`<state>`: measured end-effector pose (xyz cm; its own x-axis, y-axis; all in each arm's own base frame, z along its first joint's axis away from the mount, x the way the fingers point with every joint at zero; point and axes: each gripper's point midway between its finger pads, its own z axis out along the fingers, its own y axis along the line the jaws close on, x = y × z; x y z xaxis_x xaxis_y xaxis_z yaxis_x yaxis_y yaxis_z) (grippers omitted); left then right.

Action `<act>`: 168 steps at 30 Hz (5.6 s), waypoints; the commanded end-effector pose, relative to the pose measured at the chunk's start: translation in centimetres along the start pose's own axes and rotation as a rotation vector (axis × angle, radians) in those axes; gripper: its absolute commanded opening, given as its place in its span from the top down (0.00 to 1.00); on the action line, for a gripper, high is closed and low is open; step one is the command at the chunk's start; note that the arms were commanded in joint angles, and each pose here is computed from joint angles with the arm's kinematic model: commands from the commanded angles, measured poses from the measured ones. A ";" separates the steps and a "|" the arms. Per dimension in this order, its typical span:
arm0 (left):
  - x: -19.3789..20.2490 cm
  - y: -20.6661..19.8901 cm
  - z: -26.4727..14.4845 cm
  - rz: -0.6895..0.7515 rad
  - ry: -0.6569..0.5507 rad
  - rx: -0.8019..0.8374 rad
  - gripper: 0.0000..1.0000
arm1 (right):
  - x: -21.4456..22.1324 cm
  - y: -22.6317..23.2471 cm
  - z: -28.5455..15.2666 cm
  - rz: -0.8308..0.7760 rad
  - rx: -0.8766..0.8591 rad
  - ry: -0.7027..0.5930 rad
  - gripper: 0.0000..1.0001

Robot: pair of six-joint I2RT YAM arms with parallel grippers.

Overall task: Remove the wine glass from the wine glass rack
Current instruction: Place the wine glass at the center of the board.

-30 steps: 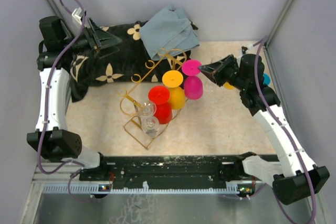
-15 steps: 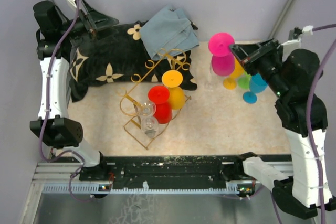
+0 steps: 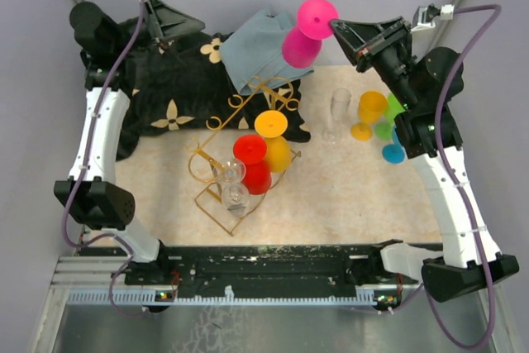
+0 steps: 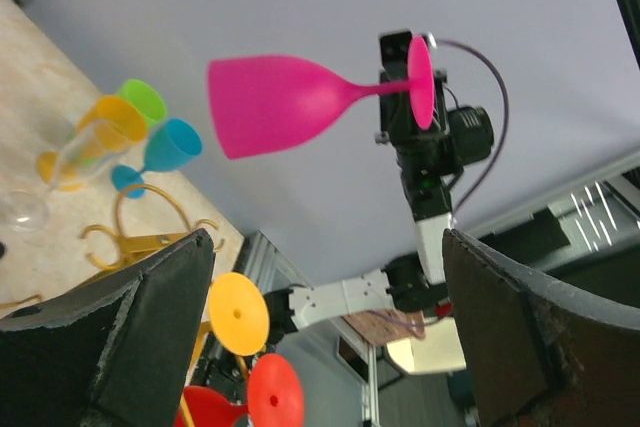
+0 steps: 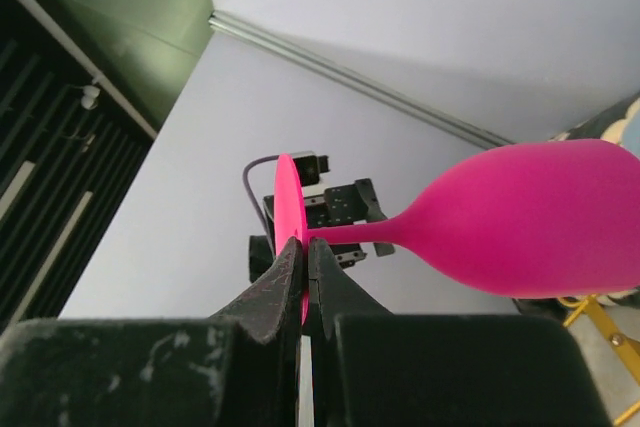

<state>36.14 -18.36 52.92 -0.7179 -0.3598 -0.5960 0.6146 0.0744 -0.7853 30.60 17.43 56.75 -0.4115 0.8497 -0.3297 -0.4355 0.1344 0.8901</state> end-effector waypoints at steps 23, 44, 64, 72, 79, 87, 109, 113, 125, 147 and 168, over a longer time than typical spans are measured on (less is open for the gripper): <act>6.2 -5.5 7.6 0.132 0.200 0.289 0.00 | 2.3 10.8 -4.0 0.082 -0.498 0.072 1.00; 7.4 -11.0 6.3 0.208 0.179 0.385 0.77 | 4.2 7.9 -4.0 0.144 -0.489 0.080 1.00; 9.1 -8.7 5.7 0.284 0.324 0.362 1.00 | 4.7 2.6 -8.4 -0.291 -0.075 0.074 0.43; 9.7 -7.5 5.8 0.308 0.424 0.372 1.00 | 2.0 2.2 -11.5 -0.634 0.163 0.098 0.38; 9.3 -6.5 6.6 0.364 0.458 0.392 1.00 | 0.7 1.2 -10.5 -0.804 0.270 0.152 0.36; 6.5 -2.8 7.2 0.495 0.350 0.327 1.00 | 1.4 1.4 -8.9 -0.770 0.212 0.166 0.36; 9.7 1.6 8.6 1.253 0.352 0.033 1.00 | -1.3 -3.9 -7.0 -1.123 0.387 0.222 0.35; 10.7 1.0 8.9 1.283 0.372 0.037 1.00 | -2.0 -4.7 -5.8 -1.227 0.388 0.223 0.32; 12.9 0.4 10.2 1.298 0.412 0.063 1.00 | -1.7 -5.2 -3.6 -1.487 0.239 0.241 0.27; 14.6 0.3 11.3 1.303 0.443 0.083 1.00 | 5.2 -8.3 -1.3 -1.866 -0.117 0.439 0.01; 16.3 -2.1 11.4 1.267 0.442 0.168 1.00 | 9.1 -9.4 0.1 -2.006 -0.255 0.504 0.02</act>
<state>28.34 -34.86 44.98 0.3141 0.2491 -0.9161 0.9428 0.0321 0.3319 31.45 23.49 44.75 0.5013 -0.5329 -0.6817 -0.5484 0.4137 -0.7267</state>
